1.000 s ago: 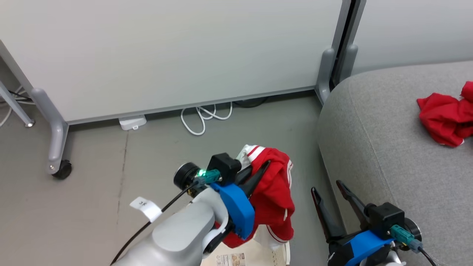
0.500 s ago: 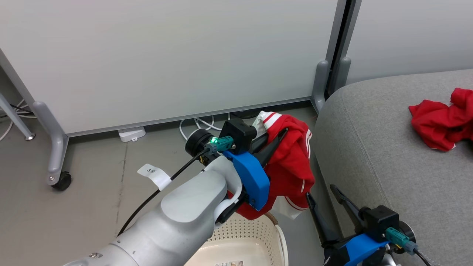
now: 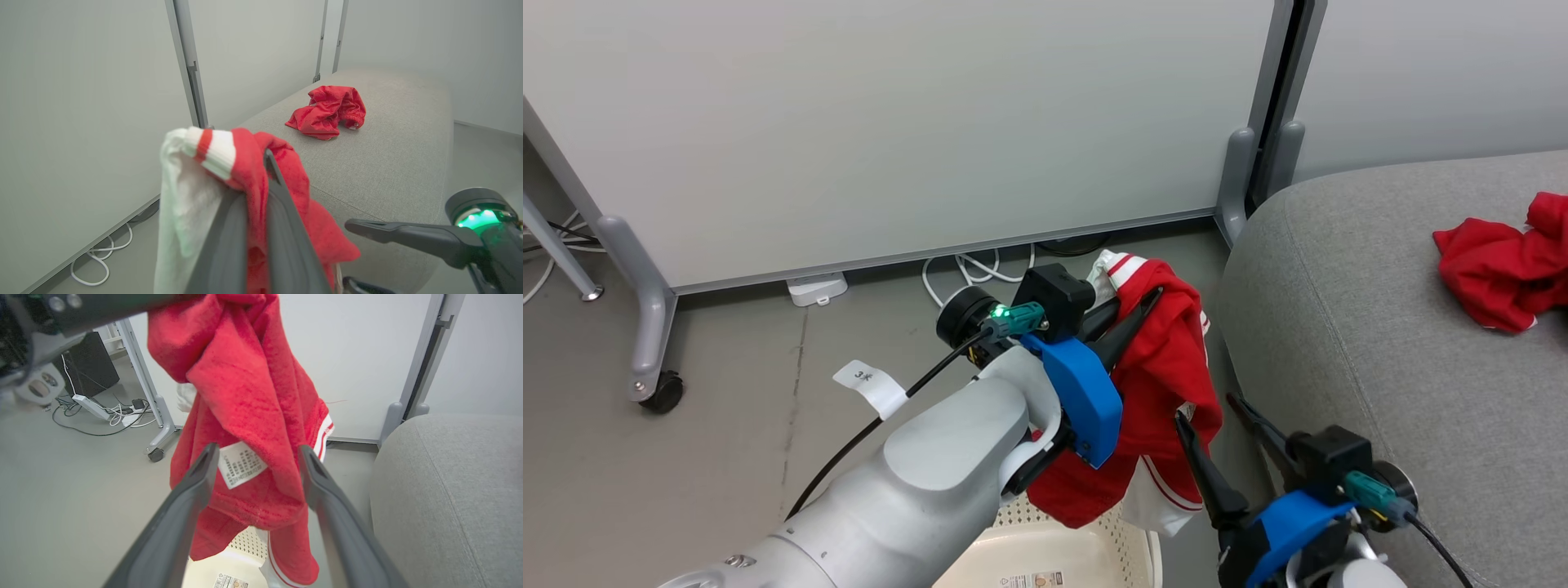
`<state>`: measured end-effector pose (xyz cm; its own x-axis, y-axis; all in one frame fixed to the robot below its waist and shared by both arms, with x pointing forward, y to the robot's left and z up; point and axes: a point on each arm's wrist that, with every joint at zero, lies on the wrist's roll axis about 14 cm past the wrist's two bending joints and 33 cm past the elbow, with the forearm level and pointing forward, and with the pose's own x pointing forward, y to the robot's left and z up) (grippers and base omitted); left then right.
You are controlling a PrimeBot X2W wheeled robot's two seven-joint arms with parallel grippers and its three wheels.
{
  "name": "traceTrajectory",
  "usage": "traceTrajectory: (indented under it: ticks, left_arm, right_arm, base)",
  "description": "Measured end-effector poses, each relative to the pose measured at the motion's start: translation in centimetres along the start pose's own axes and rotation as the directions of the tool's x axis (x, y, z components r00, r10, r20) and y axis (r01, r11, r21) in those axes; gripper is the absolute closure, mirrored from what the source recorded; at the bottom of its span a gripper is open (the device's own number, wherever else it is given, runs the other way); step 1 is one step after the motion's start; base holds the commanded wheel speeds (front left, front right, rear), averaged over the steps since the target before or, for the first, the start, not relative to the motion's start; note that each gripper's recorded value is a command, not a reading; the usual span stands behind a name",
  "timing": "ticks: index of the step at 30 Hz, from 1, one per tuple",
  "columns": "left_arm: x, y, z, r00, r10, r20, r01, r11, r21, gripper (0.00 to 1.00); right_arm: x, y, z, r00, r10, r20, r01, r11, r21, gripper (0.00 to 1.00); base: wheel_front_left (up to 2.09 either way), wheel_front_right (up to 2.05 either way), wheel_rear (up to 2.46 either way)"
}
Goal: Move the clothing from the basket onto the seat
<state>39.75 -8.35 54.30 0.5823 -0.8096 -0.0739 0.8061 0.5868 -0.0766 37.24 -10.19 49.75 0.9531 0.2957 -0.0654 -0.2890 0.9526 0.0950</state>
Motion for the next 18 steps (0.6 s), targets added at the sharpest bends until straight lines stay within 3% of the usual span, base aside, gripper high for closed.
traceTrajectory:
  ticks: [12, 18]
  left_arm:
    - [0.1, 0.3, -0.4, 1.000, 0.001, -0.009, -0.001, 1.000, -0.010, 1.00]
    - [0.1, 0.2, -0.6, 1.000, -0.004, -0.013, 0.004, 1.000, -0.012, 1.00]
  right_arm:
    - [3.6, 0.9, 0.9, 0.995, 0.056, -0.077, -0.061, 0.997, -0.054, 0.00]
    - [5.1, 2.2, 0.1, 0.984, 0.107, -0.140, -0.112, 0.993, -0.031, 0.00]
  base:
    - [0.00, 0.00, 0.00]
    - [0.00, 0.00, 0.00]
